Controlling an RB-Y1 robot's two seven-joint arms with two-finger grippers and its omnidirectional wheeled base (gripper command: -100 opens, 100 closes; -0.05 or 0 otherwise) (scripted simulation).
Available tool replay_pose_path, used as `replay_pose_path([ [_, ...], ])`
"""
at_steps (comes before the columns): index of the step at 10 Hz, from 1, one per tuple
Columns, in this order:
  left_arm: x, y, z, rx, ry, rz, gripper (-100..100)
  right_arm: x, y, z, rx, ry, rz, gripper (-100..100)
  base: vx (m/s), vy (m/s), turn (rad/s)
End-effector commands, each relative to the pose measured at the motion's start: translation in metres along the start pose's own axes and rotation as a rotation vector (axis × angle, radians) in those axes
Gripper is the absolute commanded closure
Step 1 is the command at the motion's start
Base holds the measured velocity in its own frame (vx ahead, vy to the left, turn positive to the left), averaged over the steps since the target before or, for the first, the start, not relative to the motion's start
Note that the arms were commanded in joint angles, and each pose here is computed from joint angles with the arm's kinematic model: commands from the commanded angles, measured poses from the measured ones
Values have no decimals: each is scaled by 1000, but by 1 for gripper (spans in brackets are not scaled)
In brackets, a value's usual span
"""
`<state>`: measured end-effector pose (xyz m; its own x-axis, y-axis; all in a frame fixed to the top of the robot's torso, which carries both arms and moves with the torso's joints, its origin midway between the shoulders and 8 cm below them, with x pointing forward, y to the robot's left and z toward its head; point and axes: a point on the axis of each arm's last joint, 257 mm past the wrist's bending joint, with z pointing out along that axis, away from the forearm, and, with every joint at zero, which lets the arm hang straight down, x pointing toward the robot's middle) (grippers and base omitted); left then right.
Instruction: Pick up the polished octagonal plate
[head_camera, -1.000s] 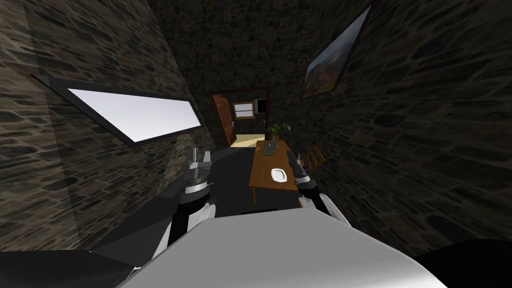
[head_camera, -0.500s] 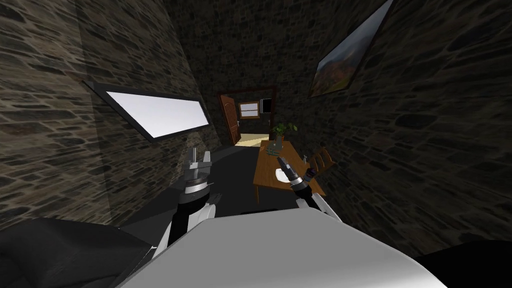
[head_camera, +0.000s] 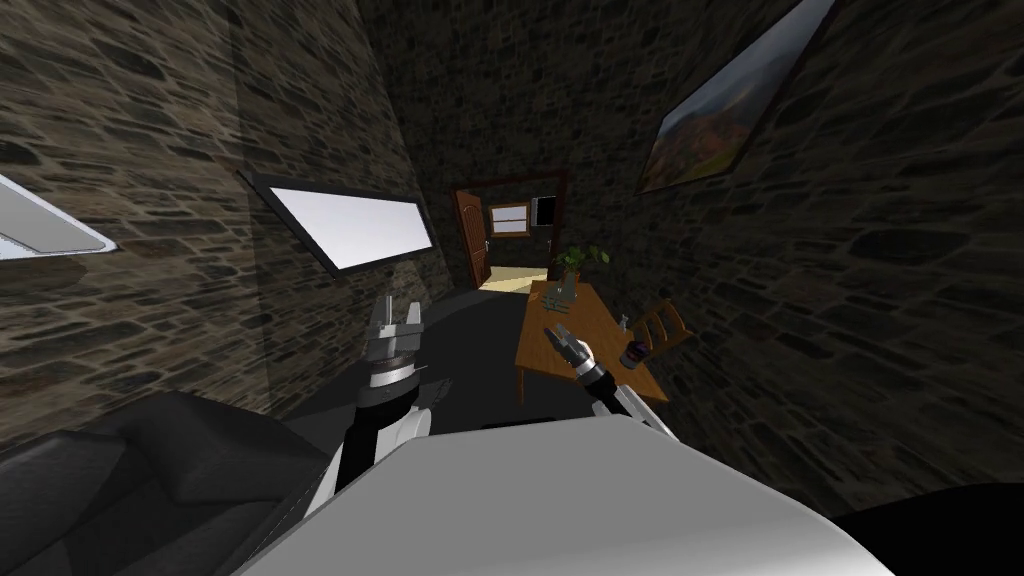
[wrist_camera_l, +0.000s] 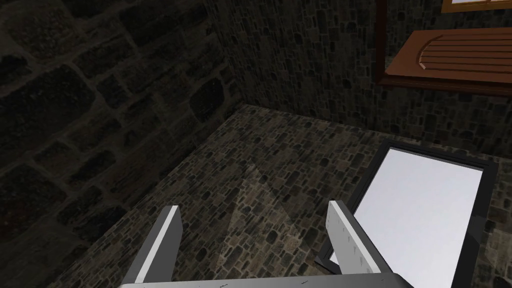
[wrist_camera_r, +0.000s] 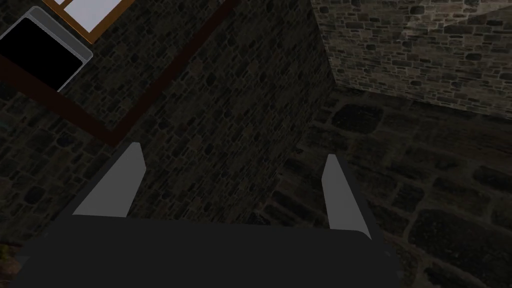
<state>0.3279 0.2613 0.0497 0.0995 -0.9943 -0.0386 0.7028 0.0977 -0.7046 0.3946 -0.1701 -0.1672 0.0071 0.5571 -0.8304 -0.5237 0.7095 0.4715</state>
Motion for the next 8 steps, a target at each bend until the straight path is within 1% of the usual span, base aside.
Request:
replay_pose_path([
  [1,0,0,0,0,0,0,0,28,-5,-5,-6,80,-65,-100,-27,42,258],
  [2,0,0,0,0,0,0,0,39,-12,-10,7,106,-74,-100,-21,33,94],
  [3,0,0,0,0,0,0,0,56,-16,-13,-4,160,-121,-100,-16,35,176],
  [4,0,0,0,0,0,0,0,62,-20,-16,4,175,-124,-100,-10,18,74],
  [5,0,0,0,0,0,0,0,78,-23,-19,-16,230,-178,-100,-15,21,145],
  [6,0,0,0,0,0,0,0,84,-29,-24,-3,245,-175,-100,-11,15,91],
  [7,0,0,0,0,0,0,0,100,-33,-29,-24,302,-229,-100,-11,17,178],
  [8,0,0,0,0,0,0,0,105,-38,-34,-12,316,-225,-100,-9,8,72],
])
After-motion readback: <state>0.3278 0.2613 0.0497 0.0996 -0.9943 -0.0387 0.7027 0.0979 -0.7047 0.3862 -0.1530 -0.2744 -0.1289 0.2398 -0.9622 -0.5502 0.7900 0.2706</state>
